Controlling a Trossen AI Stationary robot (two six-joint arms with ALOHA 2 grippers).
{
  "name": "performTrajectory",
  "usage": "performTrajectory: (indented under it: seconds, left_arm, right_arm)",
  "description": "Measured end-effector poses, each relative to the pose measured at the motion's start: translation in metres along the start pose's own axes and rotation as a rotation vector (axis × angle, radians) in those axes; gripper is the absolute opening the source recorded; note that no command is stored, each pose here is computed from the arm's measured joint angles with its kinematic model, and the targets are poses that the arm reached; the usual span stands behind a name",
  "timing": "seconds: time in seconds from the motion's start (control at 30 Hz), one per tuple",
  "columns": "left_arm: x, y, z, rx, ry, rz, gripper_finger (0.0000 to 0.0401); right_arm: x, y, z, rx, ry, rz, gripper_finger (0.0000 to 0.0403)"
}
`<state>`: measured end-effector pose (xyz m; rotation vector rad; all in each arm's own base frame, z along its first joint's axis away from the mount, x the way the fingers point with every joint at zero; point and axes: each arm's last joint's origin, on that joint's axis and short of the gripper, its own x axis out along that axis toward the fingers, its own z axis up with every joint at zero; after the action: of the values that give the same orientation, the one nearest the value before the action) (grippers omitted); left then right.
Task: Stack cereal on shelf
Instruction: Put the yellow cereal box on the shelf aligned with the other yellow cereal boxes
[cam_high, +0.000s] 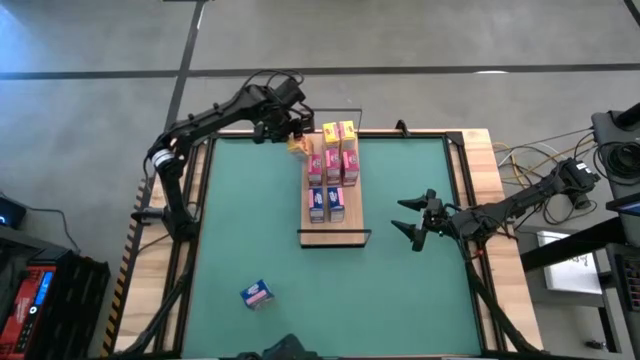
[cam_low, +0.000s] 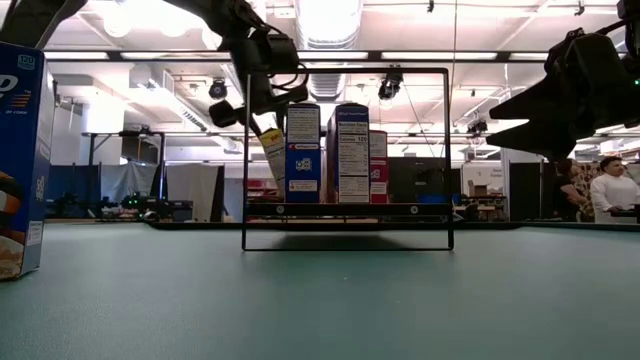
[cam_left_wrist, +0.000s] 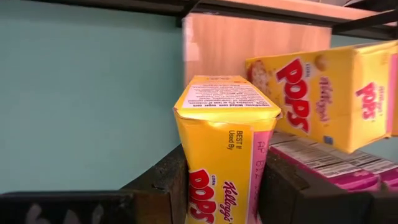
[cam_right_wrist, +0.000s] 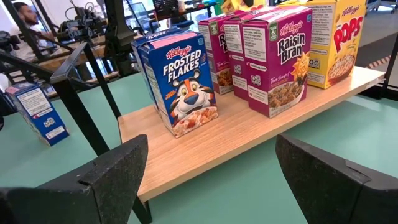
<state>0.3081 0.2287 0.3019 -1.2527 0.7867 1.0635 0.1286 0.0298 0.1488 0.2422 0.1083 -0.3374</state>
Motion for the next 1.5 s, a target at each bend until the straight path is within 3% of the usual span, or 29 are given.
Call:
performTrajectory:
  seconds: [0.57,1.23,1.5]
  left_arm:
    - [0.018,-0.006,0.002,-0.012,-0.002,-0.008,0.0148]
    - [0.014,-0.010,0.005,-0.003,-0.026,-0.022,0.0150]
    - [0.014,-0.010,0.005,-0.003,-0.026,-0.022,0.0181]
  right_arm:
    - [0.000,0.000,0.000,0.000,0.000,0.000,0.0341]
    - [0.000,0.000,0.000,0.000,0.000,0.000,0.0341]
    - [0.000,0.000,0.000,0.000,0.000,0.000,0.0341]
